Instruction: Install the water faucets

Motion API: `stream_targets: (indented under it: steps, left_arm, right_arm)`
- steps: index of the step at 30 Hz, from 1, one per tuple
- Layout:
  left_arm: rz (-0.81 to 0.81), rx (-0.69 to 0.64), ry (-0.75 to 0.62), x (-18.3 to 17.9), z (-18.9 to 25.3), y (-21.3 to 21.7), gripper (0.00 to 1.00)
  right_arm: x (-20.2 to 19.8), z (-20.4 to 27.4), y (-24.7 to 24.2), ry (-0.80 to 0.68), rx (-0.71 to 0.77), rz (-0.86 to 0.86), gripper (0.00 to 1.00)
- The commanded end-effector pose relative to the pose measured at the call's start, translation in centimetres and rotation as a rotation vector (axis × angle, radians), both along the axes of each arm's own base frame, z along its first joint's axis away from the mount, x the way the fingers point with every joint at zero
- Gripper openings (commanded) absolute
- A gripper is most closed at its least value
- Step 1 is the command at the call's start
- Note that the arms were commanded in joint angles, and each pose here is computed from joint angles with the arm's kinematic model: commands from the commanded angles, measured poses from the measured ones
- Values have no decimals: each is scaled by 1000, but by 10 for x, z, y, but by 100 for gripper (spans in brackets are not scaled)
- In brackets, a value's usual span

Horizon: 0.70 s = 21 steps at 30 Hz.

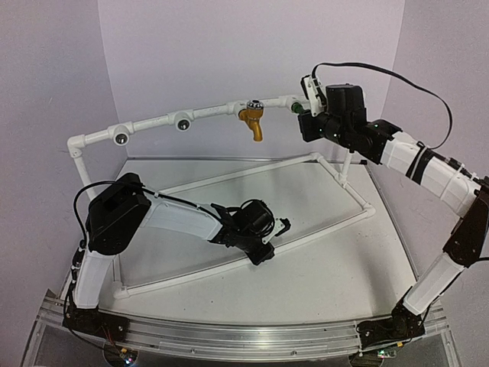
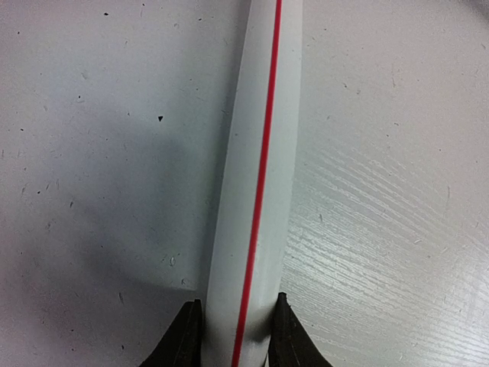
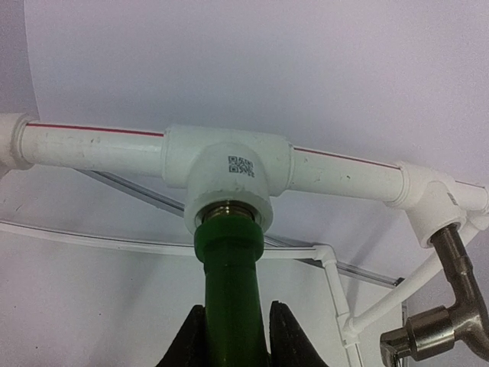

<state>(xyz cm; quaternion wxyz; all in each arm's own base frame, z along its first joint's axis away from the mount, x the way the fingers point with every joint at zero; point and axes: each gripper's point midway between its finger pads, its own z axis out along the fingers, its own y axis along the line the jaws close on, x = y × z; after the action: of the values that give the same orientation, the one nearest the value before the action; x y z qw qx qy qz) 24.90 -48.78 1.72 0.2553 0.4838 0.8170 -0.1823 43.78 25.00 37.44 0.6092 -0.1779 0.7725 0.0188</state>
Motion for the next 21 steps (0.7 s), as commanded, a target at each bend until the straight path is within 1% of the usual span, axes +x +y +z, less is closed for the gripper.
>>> stream_targets:
  steps: [1, 6, 8, 21]
  left_arm:
    - [-31, 65, 162, -51, -39, -2, 0]
    - [-33, 64, 161, -52, -39, -3, 0]
    - [-35, 68, 162, -52, -40, -3, 0]
    - [-42, 69, 166, -55, -40, -4, 0]
  right_arm:
    - [14, 58, -26, -127, 195, -82, 0]
    - [18, 55, -26, -113, 226, -77, 0]
    - [19, 57, -28, -102, 276, -80, 0]
    - [24, 59, -30, -39, 464, -46, 0]
